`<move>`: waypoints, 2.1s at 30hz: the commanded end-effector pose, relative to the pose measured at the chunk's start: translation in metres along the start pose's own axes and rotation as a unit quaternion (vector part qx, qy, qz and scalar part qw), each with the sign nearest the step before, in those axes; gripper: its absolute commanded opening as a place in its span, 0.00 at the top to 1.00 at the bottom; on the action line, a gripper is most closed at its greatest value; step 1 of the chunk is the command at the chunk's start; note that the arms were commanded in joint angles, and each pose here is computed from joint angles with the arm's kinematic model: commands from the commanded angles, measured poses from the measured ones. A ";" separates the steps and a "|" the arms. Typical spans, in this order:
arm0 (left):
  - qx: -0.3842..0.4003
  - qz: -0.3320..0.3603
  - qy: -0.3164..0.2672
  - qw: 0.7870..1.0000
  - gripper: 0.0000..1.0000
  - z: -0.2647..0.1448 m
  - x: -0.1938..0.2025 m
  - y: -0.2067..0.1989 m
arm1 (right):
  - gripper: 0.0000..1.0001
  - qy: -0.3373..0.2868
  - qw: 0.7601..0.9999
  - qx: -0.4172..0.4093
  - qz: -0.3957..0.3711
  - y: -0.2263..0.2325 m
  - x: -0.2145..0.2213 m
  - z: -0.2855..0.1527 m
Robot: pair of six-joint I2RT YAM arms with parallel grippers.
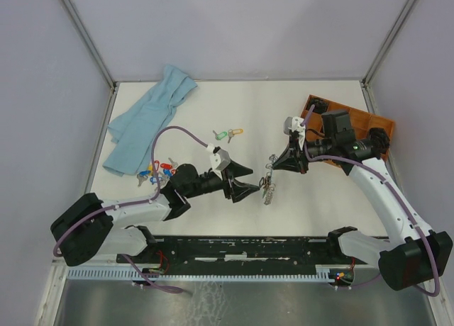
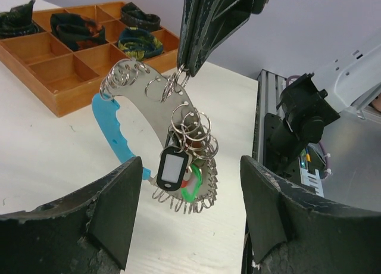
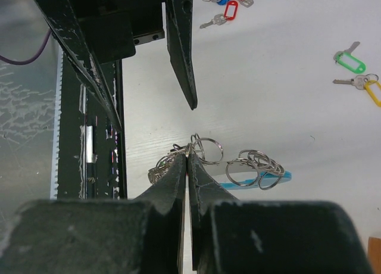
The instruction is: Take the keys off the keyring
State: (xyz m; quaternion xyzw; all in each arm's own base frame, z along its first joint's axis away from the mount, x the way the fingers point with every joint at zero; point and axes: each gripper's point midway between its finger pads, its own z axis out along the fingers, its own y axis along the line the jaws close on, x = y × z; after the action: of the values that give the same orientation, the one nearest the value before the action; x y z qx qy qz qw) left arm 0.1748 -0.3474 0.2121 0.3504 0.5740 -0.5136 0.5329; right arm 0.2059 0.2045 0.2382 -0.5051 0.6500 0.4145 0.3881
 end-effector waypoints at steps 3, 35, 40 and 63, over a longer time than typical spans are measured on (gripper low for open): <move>-0.010 0.034 0.014 0.999 0.26 0.002 0.001 0.007 | 0.93 -0.032 0.998 -0.018 -0.050 0.009 -0.028 -0.003; 0.070 -0.062 0.001 0.996 0.24 -0.005 0.011 0.015 | 0.93 -0.032 0.997 -0.035 -0.065 0.016 -0.028 -0.002; 0.100 -0.036 0.008 0.994 0.26 -0.002 0.013 0.010 | 0.92 -0.031 0.997 -0.039 -0.063 0.016 -0.026 -0.001; 0.169 -0.003 0.034 0.985 0.43 0.029 0.044 0.010 | 0.93 -0.036 0.996 -0.057 -0.062 0.022 -0.026 0.001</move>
State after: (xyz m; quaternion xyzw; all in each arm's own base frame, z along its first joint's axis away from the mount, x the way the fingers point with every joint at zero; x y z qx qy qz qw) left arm 0.1822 -0.3715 0.1481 0.4209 0.5531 -0.5918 0.4083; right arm 0.1898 0.2109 0.2394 -0.5322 0.6190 0.4353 0.3796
